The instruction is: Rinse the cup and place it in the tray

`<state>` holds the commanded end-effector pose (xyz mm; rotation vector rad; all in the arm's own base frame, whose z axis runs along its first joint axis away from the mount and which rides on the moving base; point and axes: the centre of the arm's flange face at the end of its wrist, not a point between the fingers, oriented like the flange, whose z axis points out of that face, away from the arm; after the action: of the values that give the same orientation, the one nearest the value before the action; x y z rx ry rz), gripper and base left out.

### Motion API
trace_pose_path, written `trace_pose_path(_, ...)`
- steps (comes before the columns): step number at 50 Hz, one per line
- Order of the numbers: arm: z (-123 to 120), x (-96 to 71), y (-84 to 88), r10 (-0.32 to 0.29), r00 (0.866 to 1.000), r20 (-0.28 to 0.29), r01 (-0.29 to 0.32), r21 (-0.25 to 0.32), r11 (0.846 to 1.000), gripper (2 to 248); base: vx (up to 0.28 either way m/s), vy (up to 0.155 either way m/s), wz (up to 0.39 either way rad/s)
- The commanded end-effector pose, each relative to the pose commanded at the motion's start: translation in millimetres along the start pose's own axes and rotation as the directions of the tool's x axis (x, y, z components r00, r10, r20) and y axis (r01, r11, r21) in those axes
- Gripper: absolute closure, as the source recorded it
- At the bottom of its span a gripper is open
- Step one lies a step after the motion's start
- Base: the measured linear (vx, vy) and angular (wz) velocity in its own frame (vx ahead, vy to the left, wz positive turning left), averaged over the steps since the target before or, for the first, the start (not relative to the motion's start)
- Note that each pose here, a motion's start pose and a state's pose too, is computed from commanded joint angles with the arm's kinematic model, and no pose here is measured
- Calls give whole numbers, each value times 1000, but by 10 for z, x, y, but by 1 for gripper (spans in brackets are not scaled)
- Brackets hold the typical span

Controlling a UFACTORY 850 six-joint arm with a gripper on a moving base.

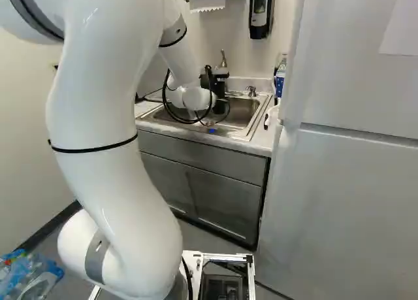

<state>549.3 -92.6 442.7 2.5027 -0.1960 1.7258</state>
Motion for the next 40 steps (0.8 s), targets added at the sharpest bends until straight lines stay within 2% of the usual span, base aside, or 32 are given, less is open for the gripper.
trace_pose_path(40, 0, 0, 0, 0, 1000, 0, 0, 0, 1000, 126, 0, 0, 0)
